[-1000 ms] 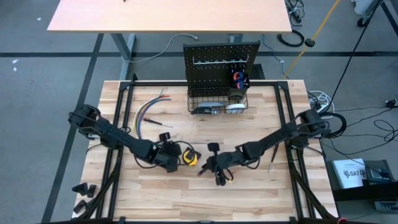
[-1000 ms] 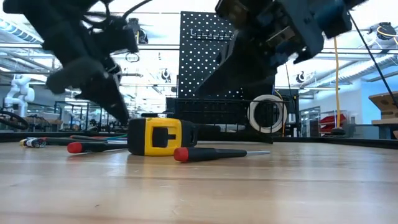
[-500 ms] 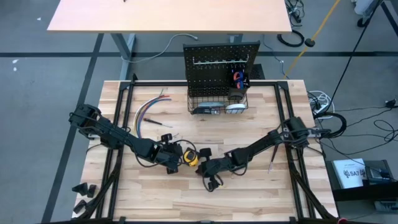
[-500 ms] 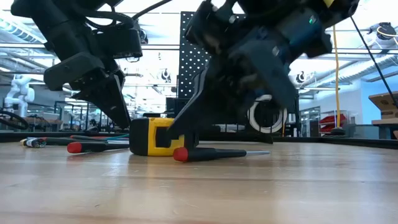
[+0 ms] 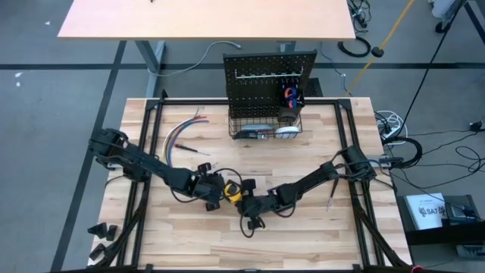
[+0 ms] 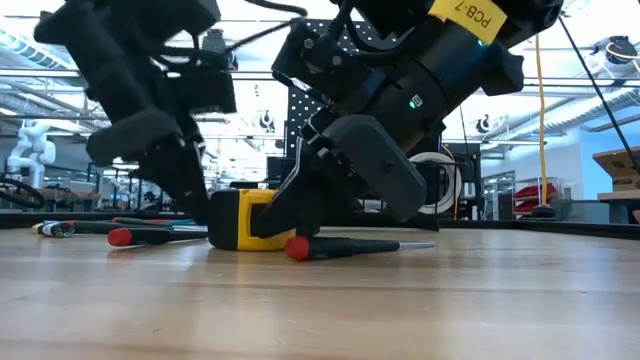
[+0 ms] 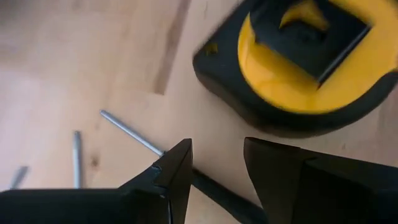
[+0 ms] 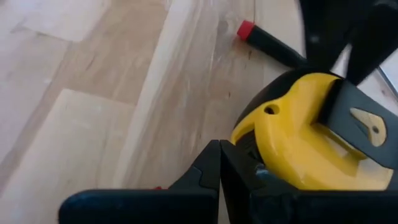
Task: Hang tools onto peg board
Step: Hang the yellow tape measure on the pegboard
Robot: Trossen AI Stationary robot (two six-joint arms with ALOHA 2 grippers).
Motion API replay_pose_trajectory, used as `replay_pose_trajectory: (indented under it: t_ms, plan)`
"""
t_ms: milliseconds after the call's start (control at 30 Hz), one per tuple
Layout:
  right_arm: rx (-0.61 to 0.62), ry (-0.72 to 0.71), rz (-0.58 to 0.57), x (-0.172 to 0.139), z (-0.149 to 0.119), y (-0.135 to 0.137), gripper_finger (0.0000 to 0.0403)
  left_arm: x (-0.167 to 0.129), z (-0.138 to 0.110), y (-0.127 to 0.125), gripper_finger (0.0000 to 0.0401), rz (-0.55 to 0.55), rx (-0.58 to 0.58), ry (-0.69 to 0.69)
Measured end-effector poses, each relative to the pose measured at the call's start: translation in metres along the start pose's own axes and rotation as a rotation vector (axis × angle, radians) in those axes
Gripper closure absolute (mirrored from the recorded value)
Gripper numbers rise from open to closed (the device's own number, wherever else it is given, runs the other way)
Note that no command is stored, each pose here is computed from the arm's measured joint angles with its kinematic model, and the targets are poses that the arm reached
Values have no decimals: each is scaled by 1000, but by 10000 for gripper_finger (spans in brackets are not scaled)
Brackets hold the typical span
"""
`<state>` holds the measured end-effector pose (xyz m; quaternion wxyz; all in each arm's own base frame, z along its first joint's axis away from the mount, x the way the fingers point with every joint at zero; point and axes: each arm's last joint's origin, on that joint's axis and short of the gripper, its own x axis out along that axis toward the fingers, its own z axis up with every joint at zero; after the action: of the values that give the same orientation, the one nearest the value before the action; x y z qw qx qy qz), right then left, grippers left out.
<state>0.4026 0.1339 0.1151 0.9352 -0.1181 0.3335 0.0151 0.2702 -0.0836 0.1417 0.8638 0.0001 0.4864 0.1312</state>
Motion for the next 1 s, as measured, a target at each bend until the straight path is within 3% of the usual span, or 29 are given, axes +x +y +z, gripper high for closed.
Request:
replay_pose_trajectory:
  t_ms: [700,1000]
  plan:
    - [-21,-18,-60,-6,5,-2,403,-1,13,-7,249,-56,68,-32]
    - [-17,-54,-297,-36,27,-12,403,-2,15,-9,249,-73,66,-36]
